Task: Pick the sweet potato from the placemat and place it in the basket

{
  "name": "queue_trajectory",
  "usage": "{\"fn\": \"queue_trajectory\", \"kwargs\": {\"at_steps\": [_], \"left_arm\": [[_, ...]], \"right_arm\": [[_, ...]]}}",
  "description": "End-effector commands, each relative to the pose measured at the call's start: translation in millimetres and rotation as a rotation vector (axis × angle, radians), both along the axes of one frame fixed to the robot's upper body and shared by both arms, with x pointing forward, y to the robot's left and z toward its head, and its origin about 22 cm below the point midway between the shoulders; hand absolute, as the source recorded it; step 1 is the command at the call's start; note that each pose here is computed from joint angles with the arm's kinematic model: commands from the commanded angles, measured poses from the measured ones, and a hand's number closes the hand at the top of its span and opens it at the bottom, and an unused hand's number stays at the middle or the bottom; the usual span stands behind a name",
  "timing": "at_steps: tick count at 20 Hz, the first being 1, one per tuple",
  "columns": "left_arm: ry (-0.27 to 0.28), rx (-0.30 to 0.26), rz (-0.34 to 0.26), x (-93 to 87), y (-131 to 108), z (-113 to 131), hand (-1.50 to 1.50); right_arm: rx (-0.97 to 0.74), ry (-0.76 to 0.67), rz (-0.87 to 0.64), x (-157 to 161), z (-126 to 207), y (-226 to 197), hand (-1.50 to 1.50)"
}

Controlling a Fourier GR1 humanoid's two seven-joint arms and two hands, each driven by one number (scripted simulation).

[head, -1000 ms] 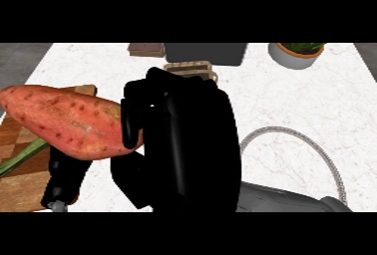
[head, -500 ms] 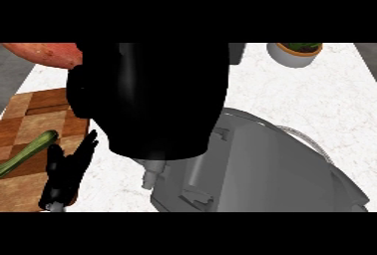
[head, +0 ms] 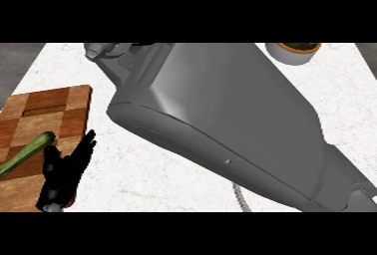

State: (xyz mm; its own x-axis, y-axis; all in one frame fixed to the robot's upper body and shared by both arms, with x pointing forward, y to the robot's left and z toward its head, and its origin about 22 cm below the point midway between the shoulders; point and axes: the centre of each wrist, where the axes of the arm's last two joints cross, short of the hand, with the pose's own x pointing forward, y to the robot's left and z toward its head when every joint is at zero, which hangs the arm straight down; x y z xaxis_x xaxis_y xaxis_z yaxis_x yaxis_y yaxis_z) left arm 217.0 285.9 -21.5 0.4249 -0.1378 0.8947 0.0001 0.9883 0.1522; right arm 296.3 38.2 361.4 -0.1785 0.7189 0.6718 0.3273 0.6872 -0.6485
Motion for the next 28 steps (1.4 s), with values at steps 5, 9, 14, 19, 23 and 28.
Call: {"fn": "queue_trajectory", "kwargs": {"at_steps": [5, 9, 14, 19, 23, 28], "left_arm": [[0.091, -0.006, 0.012, -17.8, 2, -21, 0.0], [0.099, -0.004, 0.01, -16.1, -12, -22, 0.0], [0.128, -0.025, 0.023, -12.9, -10, -28, 0.0], [0.12, -0.015, 0.059, -18.4, 12, -22, 0.0], [0.116, -0.001, 0.075, -21.8, 15, -19, 0.0], [0.114, -0.002, 0.072, -11.5, 17, -27, 0.0]], "right_arm": [[0.31, 0.166, -0.095, 36, -14, -13, 1.5], [0.323, 0.165, -0.109, 50, -41, -10, 1.5], [0.323, 0.161, -0.08, 59, -56, -14, 1.5], [0.136, 0.193, -0.268, 78, -91, -22, 1.5], [-0.009, 0.245, -0.188, 70, -103, -26, -1.5], [0.013, 0.172, -0.182, 71, -94, -37, -1.5]]}}
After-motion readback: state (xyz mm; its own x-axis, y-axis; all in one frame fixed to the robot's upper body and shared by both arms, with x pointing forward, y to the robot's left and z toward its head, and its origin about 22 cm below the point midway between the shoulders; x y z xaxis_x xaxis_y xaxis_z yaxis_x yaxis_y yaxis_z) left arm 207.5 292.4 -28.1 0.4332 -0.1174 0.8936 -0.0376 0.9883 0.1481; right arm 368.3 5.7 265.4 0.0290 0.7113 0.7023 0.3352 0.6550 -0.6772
